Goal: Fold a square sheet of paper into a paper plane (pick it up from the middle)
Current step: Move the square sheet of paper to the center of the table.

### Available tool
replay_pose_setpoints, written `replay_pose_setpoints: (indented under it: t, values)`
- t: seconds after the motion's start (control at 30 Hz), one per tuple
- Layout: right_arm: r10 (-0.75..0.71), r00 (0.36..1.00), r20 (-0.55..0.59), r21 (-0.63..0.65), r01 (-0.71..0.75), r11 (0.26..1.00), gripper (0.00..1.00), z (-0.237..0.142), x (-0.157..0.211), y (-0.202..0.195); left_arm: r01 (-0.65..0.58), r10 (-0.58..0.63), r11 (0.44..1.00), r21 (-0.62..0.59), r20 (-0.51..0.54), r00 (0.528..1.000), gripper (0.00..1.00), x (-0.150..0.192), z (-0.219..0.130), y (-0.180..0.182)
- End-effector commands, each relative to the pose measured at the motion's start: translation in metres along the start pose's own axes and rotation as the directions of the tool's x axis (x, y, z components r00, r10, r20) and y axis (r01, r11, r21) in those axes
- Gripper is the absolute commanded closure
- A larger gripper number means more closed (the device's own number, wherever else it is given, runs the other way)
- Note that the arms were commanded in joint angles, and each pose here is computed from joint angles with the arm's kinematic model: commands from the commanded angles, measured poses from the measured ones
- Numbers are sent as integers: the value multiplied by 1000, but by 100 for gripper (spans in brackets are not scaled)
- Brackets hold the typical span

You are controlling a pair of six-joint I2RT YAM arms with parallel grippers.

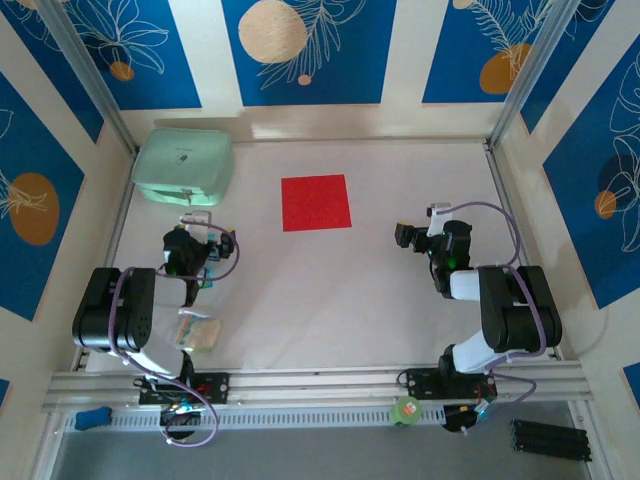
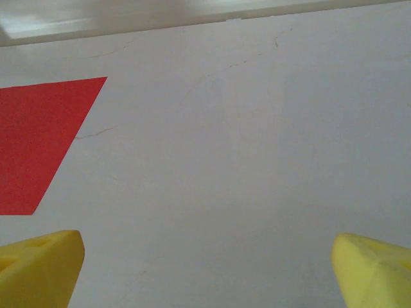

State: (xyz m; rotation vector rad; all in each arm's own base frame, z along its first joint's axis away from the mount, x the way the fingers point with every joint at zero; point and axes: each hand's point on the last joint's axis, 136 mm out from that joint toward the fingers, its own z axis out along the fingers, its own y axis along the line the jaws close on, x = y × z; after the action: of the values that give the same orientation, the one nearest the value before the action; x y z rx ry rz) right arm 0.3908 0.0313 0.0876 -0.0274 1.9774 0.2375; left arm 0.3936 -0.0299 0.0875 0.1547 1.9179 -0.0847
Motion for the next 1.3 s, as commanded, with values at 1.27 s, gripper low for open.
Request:
replay_pose_setpoints:
  t: [1.27]
  values:
    - [-30,999,29,-15,30,999,1,-1,-11,3,12,-8,998,-64,59,998,1,-8,-8,10]
